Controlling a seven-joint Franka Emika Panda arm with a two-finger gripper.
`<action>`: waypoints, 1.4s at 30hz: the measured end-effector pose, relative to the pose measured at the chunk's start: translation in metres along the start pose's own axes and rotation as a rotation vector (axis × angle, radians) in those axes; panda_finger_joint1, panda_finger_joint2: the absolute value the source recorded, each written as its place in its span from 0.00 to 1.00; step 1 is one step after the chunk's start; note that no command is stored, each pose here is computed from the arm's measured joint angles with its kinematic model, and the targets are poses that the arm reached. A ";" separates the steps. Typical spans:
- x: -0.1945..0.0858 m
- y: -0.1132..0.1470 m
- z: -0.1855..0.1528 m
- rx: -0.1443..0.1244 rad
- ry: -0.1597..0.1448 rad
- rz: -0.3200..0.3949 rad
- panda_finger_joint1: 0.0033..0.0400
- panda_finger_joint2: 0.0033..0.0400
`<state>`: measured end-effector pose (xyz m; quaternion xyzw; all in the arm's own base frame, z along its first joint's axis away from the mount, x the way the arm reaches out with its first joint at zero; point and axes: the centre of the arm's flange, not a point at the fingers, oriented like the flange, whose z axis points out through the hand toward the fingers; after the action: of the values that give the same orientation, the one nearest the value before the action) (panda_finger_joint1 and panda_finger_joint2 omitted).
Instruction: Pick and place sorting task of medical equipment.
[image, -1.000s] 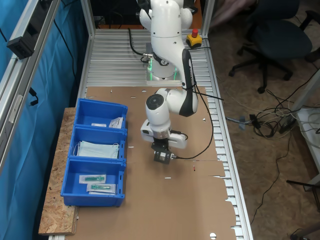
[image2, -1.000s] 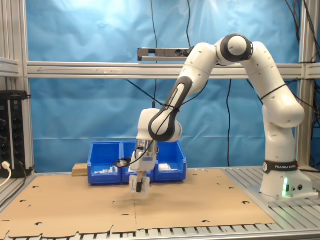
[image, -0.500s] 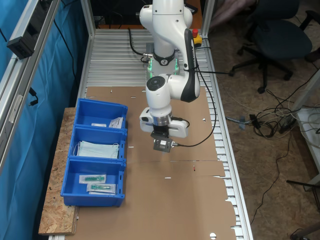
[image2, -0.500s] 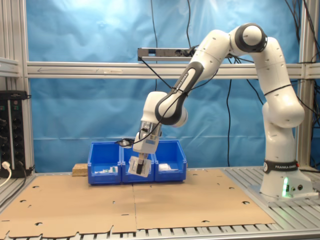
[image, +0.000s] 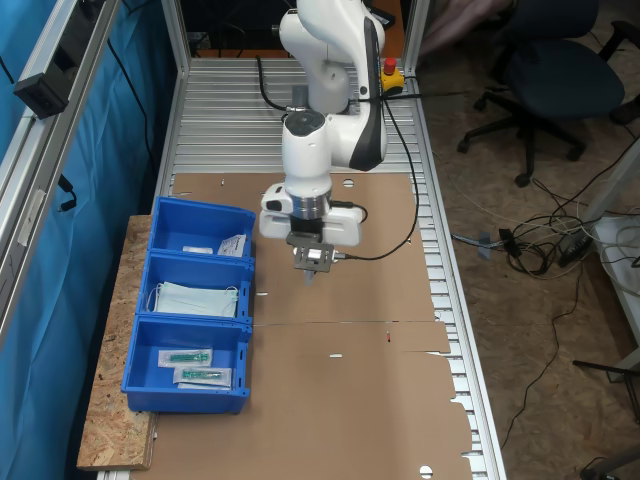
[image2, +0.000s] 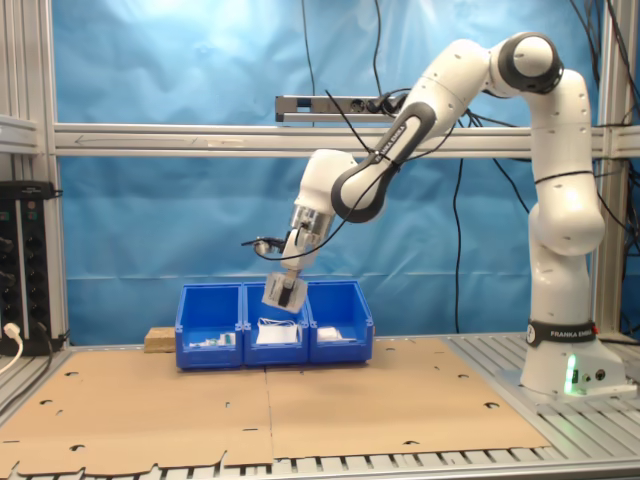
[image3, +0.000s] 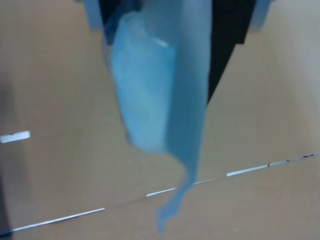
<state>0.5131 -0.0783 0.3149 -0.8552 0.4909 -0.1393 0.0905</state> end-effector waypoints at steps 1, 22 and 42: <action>0.004 0.002 -0.005 -0.004 0.011 -0.010 0.07 0.07; 0.065 0.081 -0.070 -0.233 -0.003 0.027 0.07 0.07; 0.101 0.166 -0.073 -0.362 -0.103 0.200 0.07 0.07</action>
<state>0.4020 -0.2499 0.3507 -0.8104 0.5852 0.0045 -0.0262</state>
